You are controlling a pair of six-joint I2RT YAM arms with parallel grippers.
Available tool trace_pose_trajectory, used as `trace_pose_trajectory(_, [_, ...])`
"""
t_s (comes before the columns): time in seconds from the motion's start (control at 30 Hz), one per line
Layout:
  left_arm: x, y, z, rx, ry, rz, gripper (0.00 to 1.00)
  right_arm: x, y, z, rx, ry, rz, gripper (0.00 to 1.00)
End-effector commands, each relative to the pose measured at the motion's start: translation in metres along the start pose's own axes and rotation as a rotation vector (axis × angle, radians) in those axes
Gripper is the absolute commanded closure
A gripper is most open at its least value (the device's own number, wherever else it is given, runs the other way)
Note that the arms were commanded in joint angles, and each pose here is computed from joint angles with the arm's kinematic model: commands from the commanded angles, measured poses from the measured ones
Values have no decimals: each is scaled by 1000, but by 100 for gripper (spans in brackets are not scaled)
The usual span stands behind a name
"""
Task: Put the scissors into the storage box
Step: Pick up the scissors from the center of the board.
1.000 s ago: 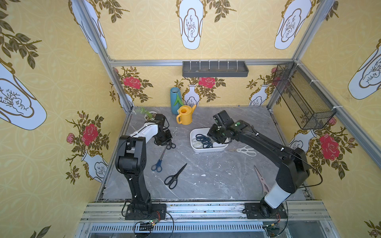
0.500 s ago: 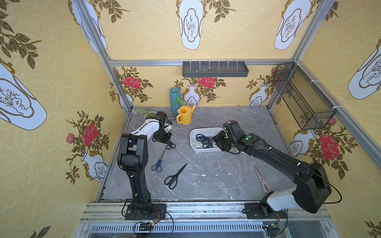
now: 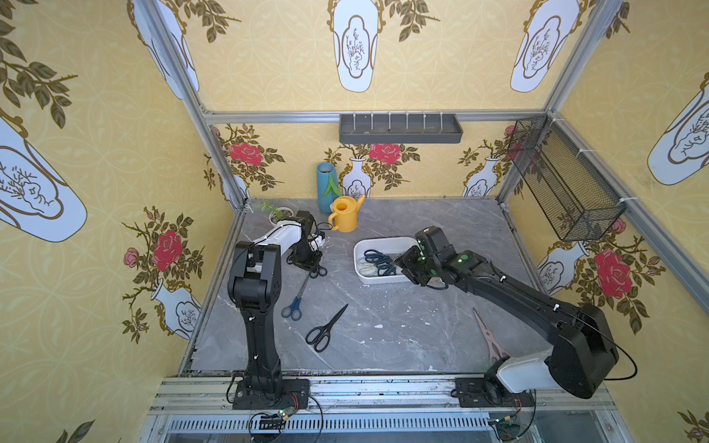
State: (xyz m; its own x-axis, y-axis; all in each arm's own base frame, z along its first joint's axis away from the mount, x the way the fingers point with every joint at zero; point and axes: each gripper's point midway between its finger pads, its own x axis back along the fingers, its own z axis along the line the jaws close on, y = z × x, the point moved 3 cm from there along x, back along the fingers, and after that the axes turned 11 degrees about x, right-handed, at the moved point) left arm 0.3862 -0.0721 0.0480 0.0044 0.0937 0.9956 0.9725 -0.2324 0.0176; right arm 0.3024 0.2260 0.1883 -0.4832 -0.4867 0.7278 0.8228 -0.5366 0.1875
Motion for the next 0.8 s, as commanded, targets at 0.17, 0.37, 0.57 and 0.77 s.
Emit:
trace_pose_trajectory(0.17, [-22, -11, 11, -49, 59, 49, 76, 6, 7, 7, -3, 37, -46, 56])
trace_pose_trajectory(0.37, [-33, -20, 13, -82, 72, 76, 82, 9, 9, 4, -21, 34, -59, 56])
trace_pose_trajectory(0.57, [-5, -12, 5, -101, 39, 14, 97, 9, 17, 4, -25, 34, -78, 56])
trace_pose_trajectory(0.77, [44, -5, -3, -84, 15, -74, 100, 7, 25, 4, -26, 50, -72, 57])
